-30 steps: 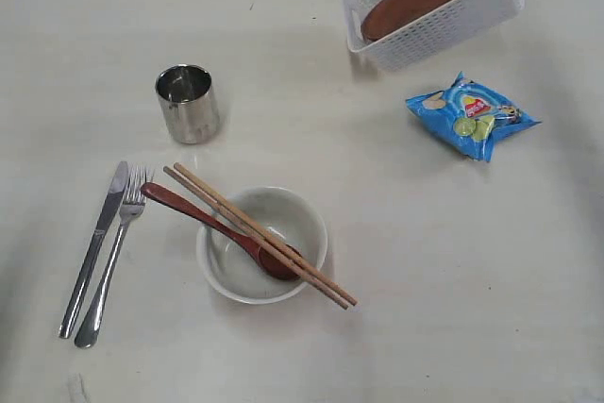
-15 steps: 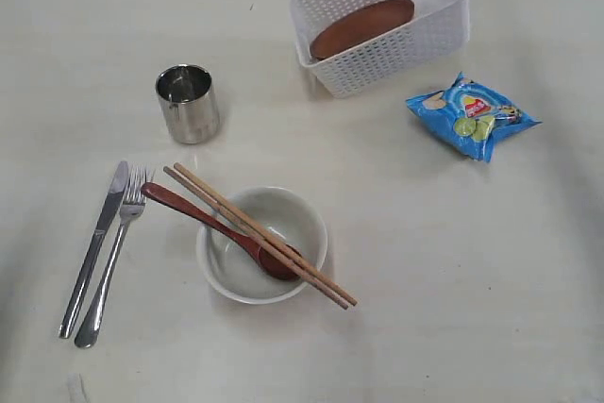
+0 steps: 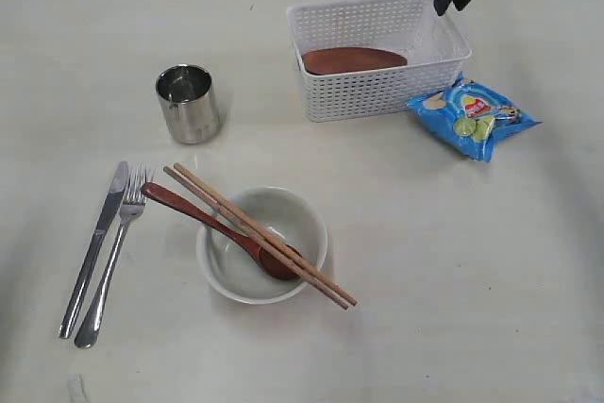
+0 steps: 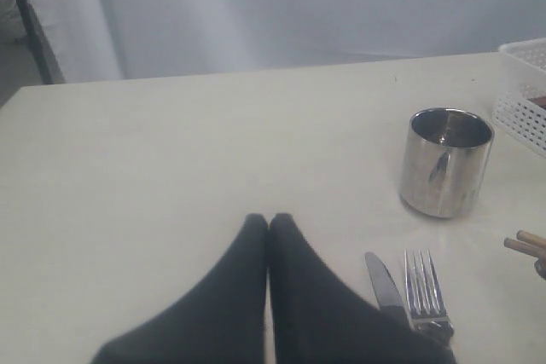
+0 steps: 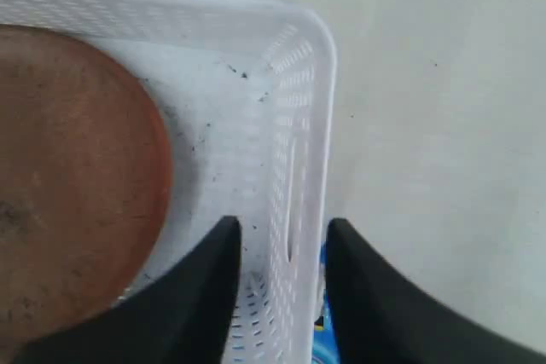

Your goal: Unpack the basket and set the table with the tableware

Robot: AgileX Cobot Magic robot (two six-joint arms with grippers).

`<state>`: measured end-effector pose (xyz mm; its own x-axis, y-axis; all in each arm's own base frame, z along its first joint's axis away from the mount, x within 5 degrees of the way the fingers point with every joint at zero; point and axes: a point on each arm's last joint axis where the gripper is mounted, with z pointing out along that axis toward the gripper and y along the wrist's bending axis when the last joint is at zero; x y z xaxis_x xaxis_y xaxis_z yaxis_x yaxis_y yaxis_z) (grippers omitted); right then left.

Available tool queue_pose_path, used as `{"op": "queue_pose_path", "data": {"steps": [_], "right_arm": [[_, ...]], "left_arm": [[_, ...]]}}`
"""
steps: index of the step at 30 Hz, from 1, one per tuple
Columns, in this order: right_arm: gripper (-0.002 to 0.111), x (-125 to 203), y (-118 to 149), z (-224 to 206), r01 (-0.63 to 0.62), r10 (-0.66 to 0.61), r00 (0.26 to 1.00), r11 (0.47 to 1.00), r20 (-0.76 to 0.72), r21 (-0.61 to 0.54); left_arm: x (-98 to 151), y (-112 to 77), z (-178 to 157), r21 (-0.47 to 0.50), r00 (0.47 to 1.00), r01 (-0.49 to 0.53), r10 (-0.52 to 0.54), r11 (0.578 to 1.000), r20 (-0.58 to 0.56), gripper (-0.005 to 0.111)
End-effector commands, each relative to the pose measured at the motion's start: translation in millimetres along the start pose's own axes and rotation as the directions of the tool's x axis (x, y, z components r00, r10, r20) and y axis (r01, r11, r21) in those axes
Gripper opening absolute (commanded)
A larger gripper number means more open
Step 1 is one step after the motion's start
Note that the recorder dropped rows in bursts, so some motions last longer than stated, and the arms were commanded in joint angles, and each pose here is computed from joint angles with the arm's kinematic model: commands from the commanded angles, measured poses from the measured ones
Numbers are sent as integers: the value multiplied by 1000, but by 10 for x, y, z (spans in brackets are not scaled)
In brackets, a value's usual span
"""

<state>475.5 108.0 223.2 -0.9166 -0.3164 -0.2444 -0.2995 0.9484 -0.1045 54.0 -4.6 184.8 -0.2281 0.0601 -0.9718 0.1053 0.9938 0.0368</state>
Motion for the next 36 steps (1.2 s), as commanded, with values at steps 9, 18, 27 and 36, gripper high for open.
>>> {"op": "queue_pose_path", "data": {"steps": [9,18,27,36], "right_arm": [[46,-184,375,-400,-46,121,985,876,126,-480],[46,-19,332,56,-148,146,989,914,-35,-379],[46,177,241,379,-106,76,988,964,-133,-243],[46,212,364,685,-146,82,977,930,-197,-338]], "left_arm": [[6,-1,0,0,1000,7,-7,1000,3,0],[6,-1,0,0,1000,7,-7,1000,3,0],[6,-1,0,0,1000,7,-7,1000,3,0],[6,-1,0,0,1000,7,-7,1000,3,0]]}}
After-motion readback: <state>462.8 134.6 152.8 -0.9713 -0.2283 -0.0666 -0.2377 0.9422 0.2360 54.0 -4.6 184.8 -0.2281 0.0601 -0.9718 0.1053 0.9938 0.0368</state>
